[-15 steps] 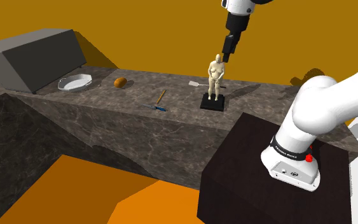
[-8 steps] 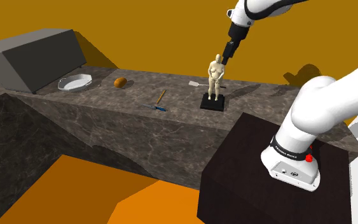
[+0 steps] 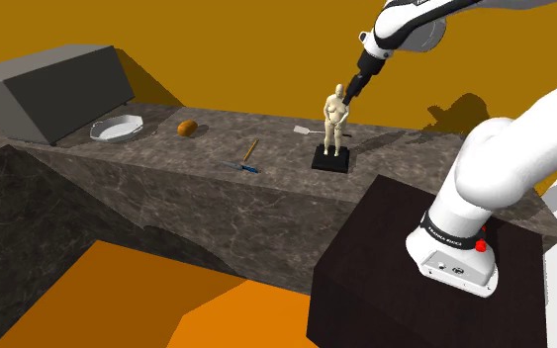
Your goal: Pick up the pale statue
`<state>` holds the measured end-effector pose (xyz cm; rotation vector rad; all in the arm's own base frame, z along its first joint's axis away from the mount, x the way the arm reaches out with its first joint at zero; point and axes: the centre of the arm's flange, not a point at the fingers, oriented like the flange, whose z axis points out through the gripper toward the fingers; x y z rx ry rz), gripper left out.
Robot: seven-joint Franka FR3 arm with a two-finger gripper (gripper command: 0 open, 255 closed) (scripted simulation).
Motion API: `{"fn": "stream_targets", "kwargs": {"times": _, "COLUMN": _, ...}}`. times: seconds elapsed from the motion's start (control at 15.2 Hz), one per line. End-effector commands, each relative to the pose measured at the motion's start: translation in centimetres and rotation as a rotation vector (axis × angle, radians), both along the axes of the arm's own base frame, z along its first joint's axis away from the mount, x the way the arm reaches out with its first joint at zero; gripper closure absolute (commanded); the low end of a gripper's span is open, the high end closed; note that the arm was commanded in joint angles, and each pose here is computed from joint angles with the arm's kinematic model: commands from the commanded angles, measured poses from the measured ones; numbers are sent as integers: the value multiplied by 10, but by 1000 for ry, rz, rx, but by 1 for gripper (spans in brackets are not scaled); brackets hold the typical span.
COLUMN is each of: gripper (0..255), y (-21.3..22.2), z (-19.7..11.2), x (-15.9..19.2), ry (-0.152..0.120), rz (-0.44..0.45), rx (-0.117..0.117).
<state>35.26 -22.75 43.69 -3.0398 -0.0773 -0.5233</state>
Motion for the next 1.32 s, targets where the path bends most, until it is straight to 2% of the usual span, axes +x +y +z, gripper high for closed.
{"fn": "stream_targets", "kwargs": {"times": 0.0, "gripper": 0, "y": -21, "z": -15, "x": 2, "ry": -35, "rz": -11, "rx": 15}}
{"fn": "stream_targets", "kwargs": {"times": 0.07, "gripper": 0, "y": -32, "z": -23, "x": 5, "ry": -50, "rz": -16, "rx": 24}}
{"fn": "stream_targets", "kwargs": {"times": 0.13, "gripper": 0, "y": -34, "z": -24, "x": 5, "ry": -53, "rz": -17, "rx": 25}}
{"fn": "stream_targets", "kwargs": {"times": 0.59, "gripper": 0, "y": -34, "z": -64, "x": 5, "ry": -53, "rz": -17, "rx": 25}}
{"fn": "stream_targets", "kwargs": {"times": 0.73, "gripper": 0, "y": -34, "z": -64, "x": 5, "ry": -53, "rz": -17, "rx": 25}}
{"fn": "stream_targets", "kwargs": {"times": 0.79, "gripper": 255, "y": -34, "z": -64, "x": 4, "ry": -53, "rz": -17, "rx": 25}}
{"fn": "stream_targets", "kwargs": {"times": 1.25, "gripper": 255, "y": -35, "z": -64, "x": 4, "ry": -53, "rz": -17, "rx": 25}}
